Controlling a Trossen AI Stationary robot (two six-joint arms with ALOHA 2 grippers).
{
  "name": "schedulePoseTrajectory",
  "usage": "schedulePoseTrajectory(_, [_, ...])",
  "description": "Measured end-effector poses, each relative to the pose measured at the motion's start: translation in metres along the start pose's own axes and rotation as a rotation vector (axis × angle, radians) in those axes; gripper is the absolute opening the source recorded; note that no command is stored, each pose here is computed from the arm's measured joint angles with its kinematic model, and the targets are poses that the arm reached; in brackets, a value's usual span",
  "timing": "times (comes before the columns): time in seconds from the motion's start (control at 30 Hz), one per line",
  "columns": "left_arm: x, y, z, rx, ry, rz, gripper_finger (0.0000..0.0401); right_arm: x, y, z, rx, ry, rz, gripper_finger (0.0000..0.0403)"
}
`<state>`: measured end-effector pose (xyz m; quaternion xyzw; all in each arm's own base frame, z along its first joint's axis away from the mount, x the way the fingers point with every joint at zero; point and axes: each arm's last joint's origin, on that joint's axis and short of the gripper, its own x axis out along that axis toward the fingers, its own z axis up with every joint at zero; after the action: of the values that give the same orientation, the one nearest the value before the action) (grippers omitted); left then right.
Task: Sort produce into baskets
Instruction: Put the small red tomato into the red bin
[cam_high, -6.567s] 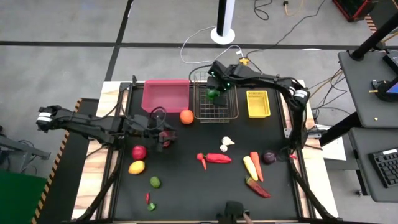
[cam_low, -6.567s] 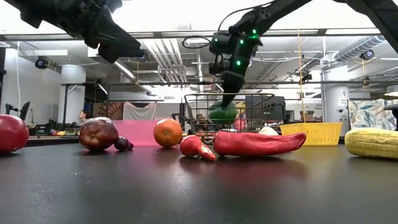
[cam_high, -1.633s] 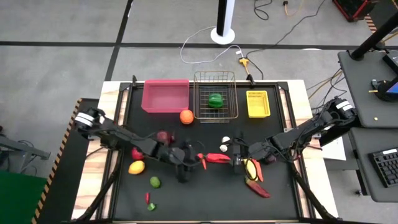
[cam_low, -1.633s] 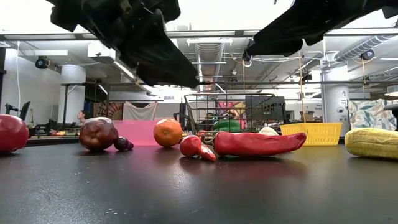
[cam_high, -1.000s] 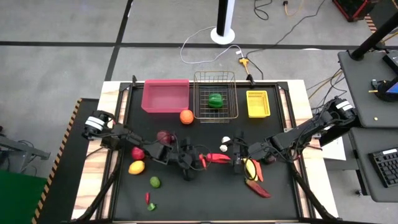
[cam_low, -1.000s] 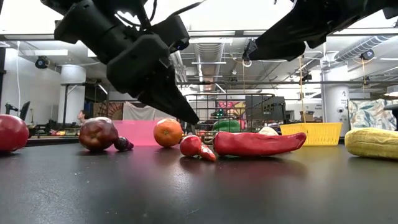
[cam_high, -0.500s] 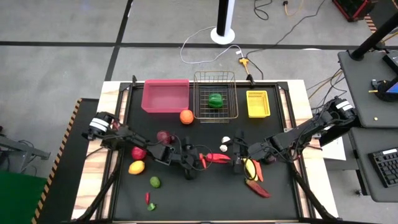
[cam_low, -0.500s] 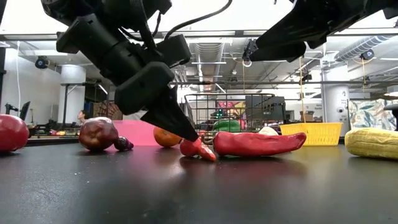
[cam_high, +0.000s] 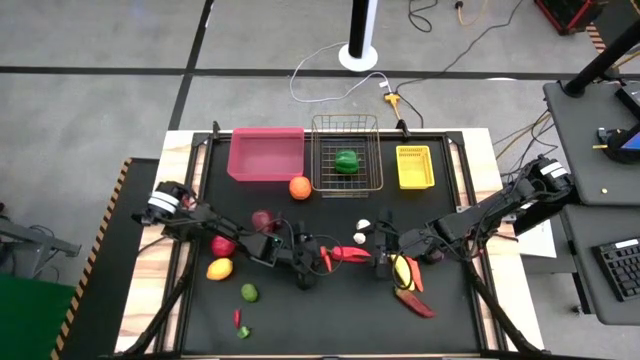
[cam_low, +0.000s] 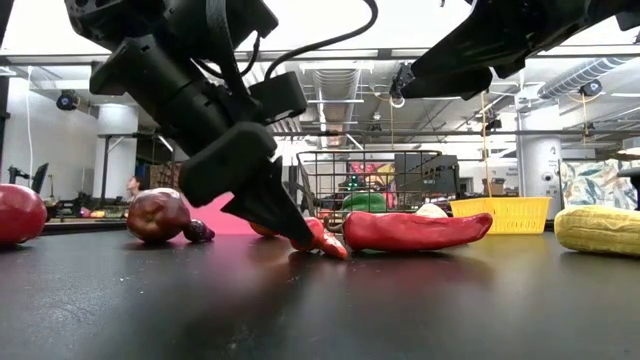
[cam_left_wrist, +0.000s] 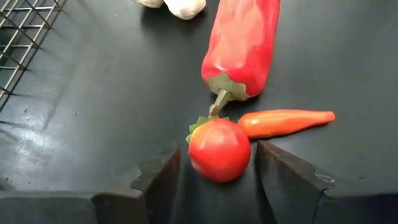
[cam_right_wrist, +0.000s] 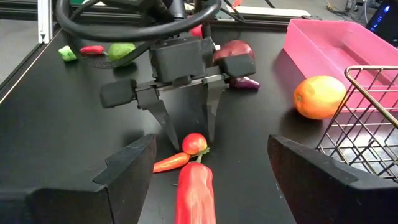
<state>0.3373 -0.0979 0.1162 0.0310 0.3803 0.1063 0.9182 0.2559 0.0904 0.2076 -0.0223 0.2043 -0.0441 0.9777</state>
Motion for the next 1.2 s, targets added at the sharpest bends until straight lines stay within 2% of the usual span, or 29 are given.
schedulePoseTrajectory(0.47, [-0.001, 0.000, 0.000, 0.017, -0.003, -0.001, 0.0103, 0.000, 0.000, 0.000, 0.000, 0.000, 0.000, 0.0295])
schedulePoseTrajectory(0.73, [-0.030, 0.007, 0.026, 0.033, -0.111, -0.026, 0.0099, 0.000, 0.000, 0.002, -0.021, -0.016, 0.001, 0.0295])
schedulePoseTrajectory(1.0, [-0.074, 0.014, 0.068, 0.041, -0.444, -0.095, 0.0100, -0.006, 0.014, 0.018, -0.129, -0.107, 0.046, 0.0295])
schedulePoseTrajectory(1.1, [-0.082, 0.013, 0.076, 0.031, -0.614, -0.197, 0.0100, -0.009, 0.021, 0.026, -0.175, -0.139, 0.066, 0.0294])
schedulePoseTrajectory(1.2, [-0.084, 0.014, 0.072, -0.015, -0.712, -0.261, 0.0100, -0.012, 0.026, 0.033, -0.220, -0.165, 0.079, 0.0291])
